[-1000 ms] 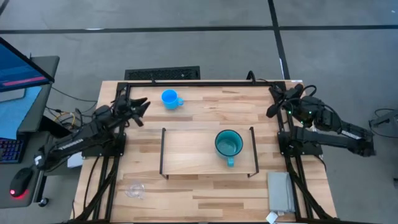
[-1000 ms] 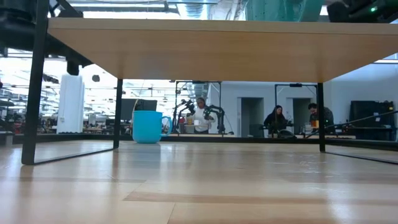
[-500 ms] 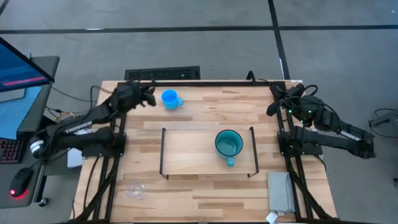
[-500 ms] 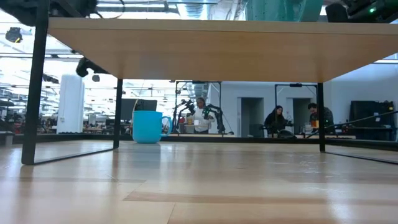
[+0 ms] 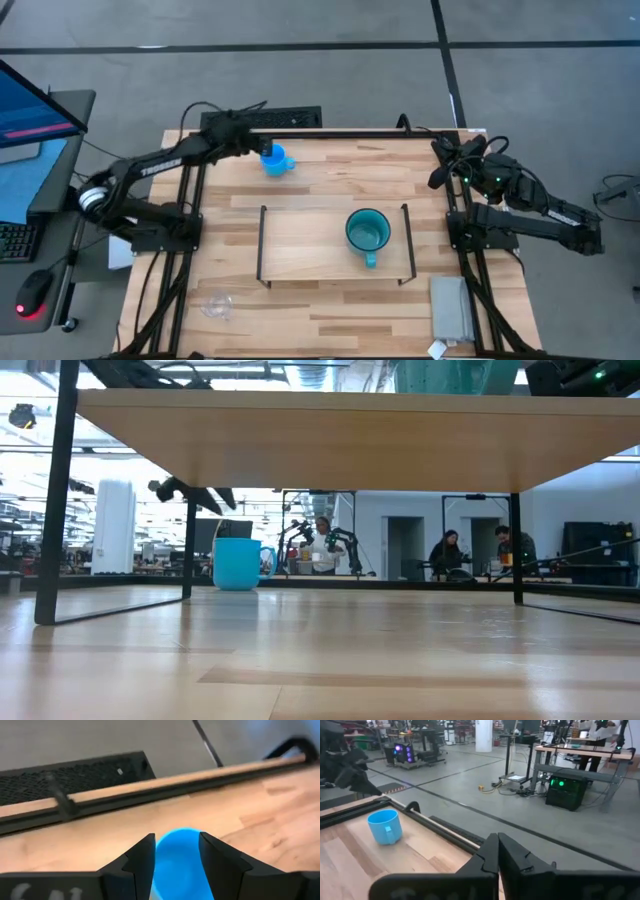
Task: Stack small to large cups/mugs on shelf
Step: Put the blue mug on the shelf
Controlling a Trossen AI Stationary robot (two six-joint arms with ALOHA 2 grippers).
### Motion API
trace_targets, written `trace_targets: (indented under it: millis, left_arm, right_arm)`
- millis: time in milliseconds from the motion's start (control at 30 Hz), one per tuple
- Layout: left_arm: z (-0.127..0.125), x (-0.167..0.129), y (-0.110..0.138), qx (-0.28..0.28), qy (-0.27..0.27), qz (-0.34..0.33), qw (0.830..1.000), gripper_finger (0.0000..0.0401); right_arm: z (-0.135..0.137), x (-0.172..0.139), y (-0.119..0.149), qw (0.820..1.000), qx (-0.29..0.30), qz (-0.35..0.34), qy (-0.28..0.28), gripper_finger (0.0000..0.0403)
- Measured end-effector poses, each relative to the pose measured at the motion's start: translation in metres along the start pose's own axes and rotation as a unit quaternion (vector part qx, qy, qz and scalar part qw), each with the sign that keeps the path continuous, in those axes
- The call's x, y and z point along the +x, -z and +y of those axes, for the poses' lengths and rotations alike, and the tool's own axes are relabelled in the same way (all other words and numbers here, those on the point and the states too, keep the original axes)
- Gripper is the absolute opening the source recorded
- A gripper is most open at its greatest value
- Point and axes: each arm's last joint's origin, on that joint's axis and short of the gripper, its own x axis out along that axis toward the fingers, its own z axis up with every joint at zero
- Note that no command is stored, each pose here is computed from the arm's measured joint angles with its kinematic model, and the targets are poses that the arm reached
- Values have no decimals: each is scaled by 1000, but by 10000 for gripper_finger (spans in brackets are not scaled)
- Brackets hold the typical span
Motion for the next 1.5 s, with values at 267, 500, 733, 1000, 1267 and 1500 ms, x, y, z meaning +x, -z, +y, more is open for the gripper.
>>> trace_targets:
  millis: [267,500,733,1000,1267,1500]
  left_arm:
    - [-10,13,-12,55,-35,96,993,143]
    - [-11,8,-16,63,-58,119,989,143]
    - [-10,7,-13,58,-58,137,987,143]
    - [-8,10,-11,55,-76,142,985,143]
    - [-9,40,0,56,-79,179,979,143]
    - [-7,57,10,61,-94,209,971,142]
  right_arm:
    - [1,0,1,1000,2,5,-22,17]
    - [1,0,1,1000,6,6,-22,21]
    - [1,0,1,1000,6,6,-22,18]
    - [1,0,1,1000,6,6,-22,21]
    - [1,0,1,1000,6,6,-22,17]
    - [1,0,1,1000,6,6,-22,20]
